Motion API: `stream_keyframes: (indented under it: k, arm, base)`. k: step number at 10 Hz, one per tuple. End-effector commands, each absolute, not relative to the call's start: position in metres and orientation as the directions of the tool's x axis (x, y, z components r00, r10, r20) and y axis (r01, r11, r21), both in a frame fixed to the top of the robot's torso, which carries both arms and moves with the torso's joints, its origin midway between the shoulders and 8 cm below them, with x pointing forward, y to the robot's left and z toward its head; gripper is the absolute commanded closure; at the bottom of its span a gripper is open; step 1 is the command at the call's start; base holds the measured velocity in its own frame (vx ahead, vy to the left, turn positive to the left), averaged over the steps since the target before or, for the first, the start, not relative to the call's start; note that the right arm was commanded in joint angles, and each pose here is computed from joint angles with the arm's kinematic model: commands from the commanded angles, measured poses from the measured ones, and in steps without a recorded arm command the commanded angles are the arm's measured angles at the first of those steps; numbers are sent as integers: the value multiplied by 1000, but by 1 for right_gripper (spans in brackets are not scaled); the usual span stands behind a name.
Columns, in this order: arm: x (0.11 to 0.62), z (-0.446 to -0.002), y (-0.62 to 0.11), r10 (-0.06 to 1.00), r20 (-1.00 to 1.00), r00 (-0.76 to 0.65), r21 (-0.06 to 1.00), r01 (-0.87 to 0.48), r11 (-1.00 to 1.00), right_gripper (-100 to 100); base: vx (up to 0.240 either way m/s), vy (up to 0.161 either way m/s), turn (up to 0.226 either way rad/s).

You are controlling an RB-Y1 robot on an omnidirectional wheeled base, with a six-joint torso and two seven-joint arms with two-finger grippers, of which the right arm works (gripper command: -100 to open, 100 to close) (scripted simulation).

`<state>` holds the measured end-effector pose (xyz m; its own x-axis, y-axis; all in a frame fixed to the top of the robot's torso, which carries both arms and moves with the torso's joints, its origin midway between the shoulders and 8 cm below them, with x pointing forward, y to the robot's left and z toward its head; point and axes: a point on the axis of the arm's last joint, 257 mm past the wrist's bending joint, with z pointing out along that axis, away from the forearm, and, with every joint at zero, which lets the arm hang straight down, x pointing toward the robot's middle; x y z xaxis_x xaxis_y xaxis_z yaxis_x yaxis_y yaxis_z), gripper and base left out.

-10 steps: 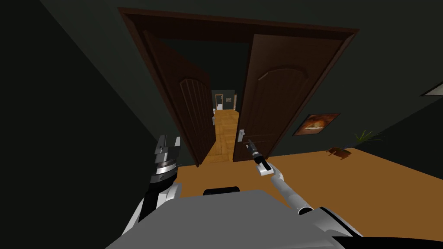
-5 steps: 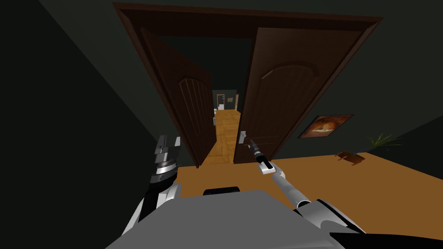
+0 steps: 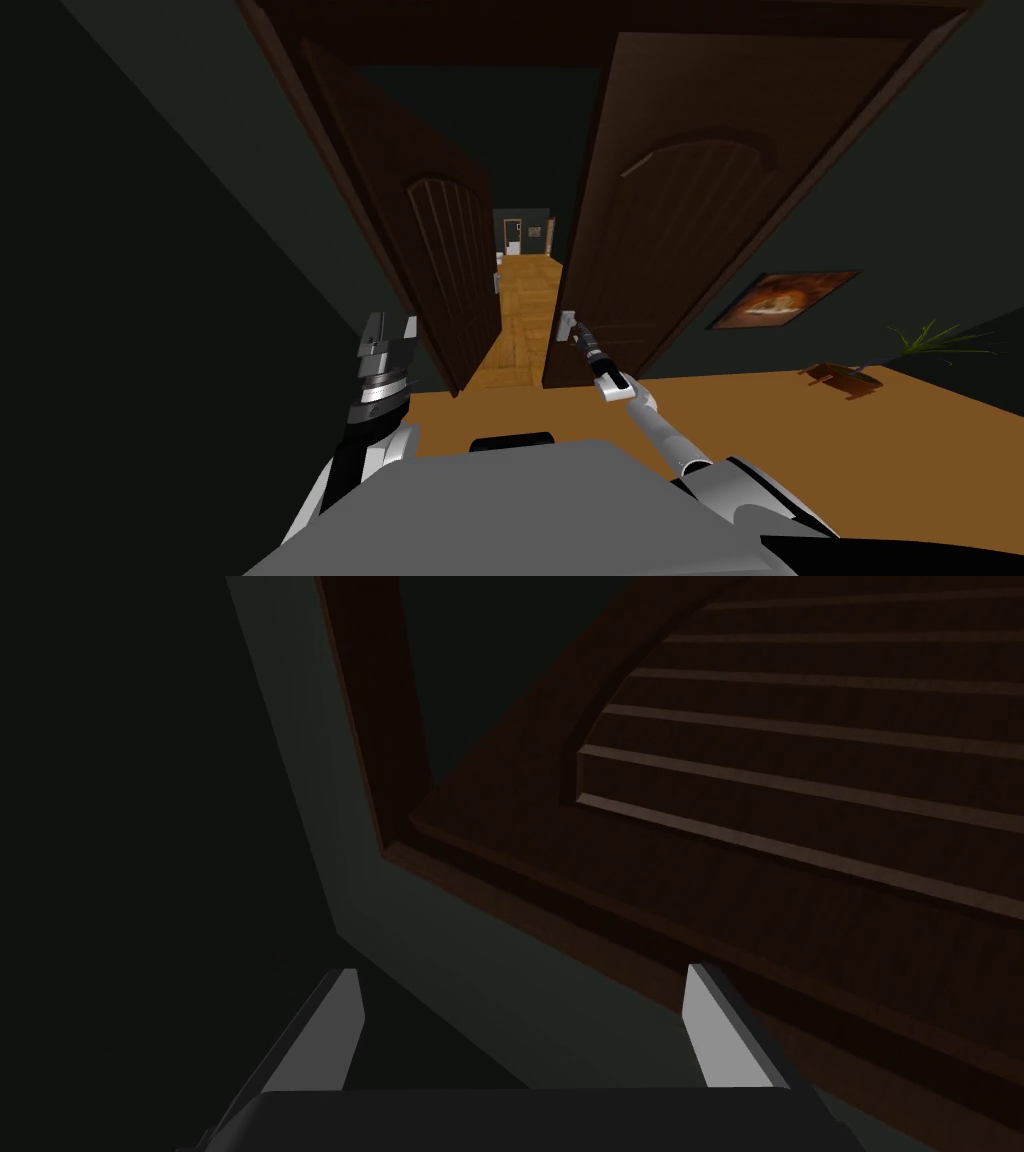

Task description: Push the door open

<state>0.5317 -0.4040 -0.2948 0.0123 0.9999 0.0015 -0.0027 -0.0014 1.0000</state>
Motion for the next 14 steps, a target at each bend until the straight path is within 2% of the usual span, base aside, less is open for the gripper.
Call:
stream_keyframes:
  k: [1, 4, 5, 10, 14]
  arm:
    - [534, -295, -405, 1000, 2, 20, 1000, -2, -2, -100]
    - [535, -296, -406, 1000, 2, 25, 1000, -1, -2, -100]
    - [535, -296, -406, 1000, 2, 25, 1000, -1, -2, 100]
    - [535, -296, -406, 1000, 2, 25, 1000, -1, -2, 100]
    - [549, -278, -418, 996, -15, 92, 999, -49, 20, 100]
  base:
    - [190, -41, 52]
    - [155, -34, 33]
    - [-7, 0, -7]
    - [-7, 0, 4]
    - [105, 0, 1]
